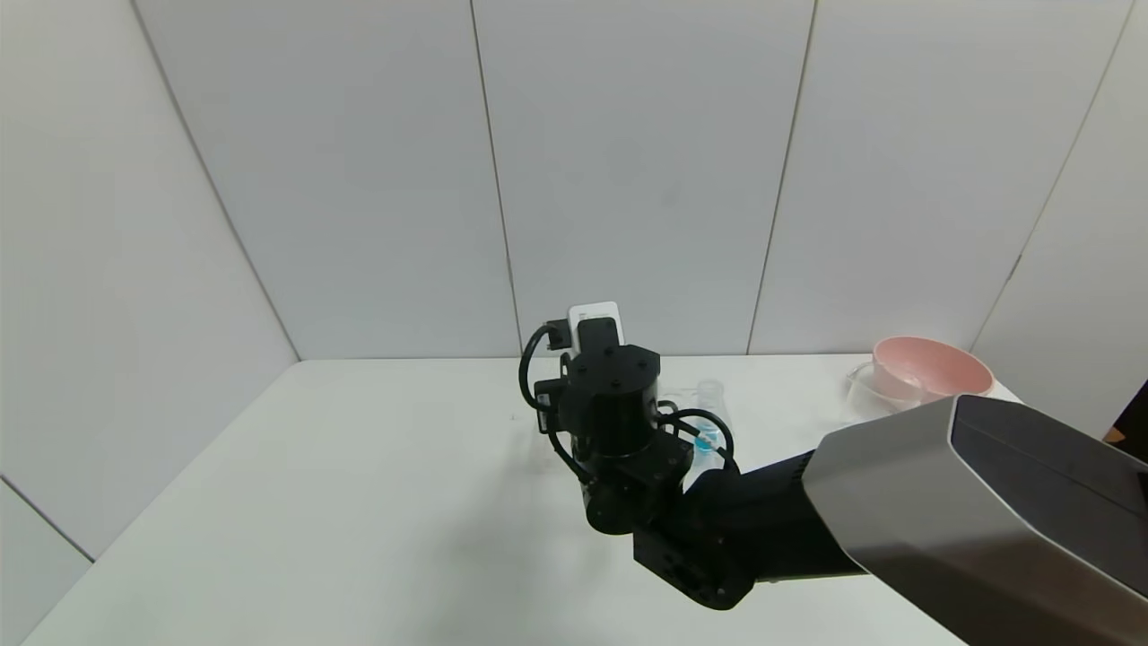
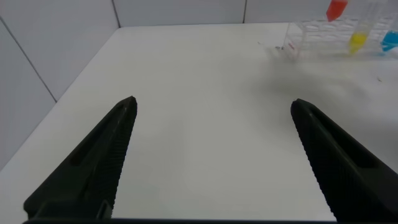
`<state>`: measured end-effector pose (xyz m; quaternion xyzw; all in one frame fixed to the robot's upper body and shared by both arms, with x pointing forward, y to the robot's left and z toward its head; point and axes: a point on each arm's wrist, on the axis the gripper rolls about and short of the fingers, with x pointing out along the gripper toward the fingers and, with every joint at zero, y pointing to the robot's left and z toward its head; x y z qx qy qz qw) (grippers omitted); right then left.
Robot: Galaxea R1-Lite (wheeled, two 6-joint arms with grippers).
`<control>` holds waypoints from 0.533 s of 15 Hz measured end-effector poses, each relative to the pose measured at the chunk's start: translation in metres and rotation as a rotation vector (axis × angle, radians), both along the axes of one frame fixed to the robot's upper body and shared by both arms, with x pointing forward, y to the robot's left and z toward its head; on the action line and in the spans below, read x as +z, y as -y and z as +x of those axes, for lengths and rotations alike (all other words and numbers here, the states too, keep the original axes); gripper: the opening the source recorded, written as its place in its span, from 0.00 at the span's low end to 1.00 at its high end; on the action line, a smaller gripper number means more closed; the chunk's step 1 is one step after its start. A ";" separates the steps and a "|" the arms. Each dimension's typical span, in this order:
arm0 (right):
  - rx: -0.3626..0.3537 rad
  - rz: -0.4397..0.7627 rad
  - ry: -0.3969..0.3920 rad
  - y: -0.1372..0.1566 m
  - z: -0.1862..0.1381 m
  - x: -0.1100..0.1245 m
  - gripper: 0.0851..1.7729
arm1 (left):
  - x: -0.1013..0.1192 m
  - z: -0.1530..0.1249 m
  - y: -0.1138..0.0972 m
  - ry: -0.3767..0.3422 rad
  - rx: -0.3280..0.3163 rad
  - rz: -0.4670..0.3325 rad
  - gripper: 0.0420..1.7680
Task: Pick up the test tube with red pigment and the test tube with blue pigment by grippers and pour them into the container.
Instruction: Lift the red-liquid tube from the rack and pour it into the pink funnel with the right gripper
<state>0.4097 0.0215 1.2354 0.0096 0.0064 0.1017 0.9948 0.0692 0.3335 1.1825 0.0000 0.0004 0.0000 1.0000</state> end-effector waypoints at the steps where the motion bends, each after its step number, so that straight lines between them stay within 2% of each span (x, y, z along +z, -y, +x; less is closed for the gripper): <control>1: 0.001 0.000 0.000 0.000 0.000 0.000 0.25 | 0.000 0.000 0.000 0.000 0.000 0.000 1.00; 5: 0.002 -0.005 -0.001 0.003 -0.003 0.004 0.25 | 0.000 0.000 0.000 0.000 0.000 0.000 1.00; 8: 0.051 -0.039 -0.023 0.015 -0.014 0.005 0.25 | 0.000 0.000 0.000 0.000 0.000 0.000 1.00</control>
